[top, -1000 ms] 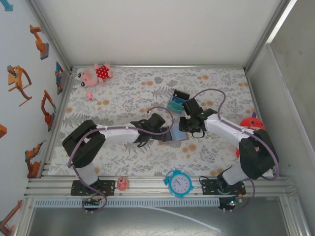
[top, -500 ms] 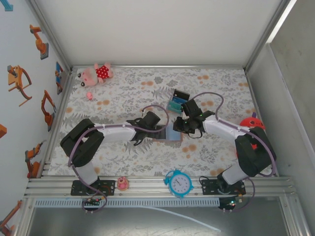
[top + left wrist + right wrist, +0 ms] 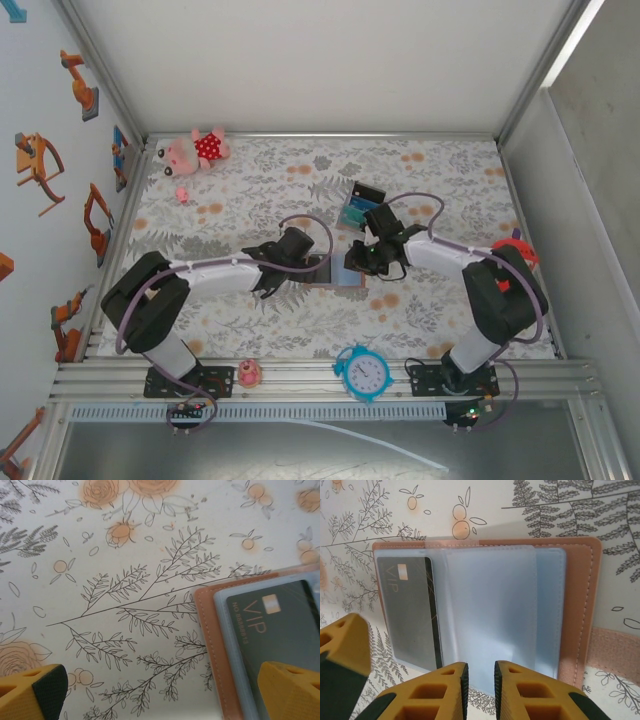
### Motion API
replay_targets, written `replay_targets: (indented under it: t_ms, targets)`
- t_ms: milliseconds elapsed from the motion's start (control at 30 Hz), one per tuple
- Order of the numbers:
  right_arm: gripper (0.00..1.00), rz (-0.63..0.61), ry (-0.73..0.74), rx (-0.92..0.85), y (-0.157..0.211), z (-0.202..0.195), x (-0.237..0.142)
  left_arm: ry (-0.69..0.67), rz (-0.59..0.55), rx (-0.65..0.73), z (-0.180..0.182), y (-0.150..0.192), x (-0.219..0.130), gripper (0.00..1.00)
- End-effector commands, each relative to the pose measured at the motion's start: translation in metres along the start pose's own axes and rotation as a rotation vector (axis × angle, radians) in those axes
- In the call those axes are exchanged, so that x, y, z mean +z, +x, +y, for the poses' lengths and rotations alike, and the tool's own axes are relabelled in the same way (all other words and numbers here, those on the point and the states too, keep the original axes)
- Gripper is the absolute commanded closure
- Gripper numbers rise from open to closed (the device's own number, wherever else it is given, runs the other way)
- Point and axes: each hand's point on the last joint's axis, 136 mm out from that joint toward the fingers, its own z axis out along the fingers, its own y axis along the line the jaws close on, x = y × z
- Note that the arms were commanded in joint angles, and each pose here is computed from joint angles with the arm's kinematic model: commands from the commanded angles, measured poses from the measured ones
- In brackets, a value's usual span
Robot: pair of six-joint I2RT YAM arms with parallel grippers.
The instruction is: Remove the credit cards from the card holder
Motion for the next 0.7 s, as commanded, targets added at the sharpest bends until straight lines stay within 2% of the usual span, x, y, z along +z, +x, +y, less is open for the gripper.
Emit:
replay_targets:
  t_ms: [0, 167, 467, 667]
  targets:
    - [0.79, 0.019, 0.004, -0.045, -0.005, 0.013, -0.002, 0.047, -0.045, -0.047, -0.003, -0.011, -0.011, 0.03]
    - [0.79, 0.057, 0.009, -0.060, -0.004, 0.020, 0.001, 0.066, -0.063, -0.078, -0.006, -0.011, -0.009, 0.03]
    - [0.79, 0.117, -0.003, -0.090, -0.010, 0.035, 0.004, 0.058, -0.048, -0.083, -0.003, 0.004, 0.005, 0.13]
    - [0.79, 0.145, -0.005, -0.097, -0.011, 0.039, 0.006, 0.072, -0.041, -0.100, -0.001, 0.019, 0.010, 0.15]
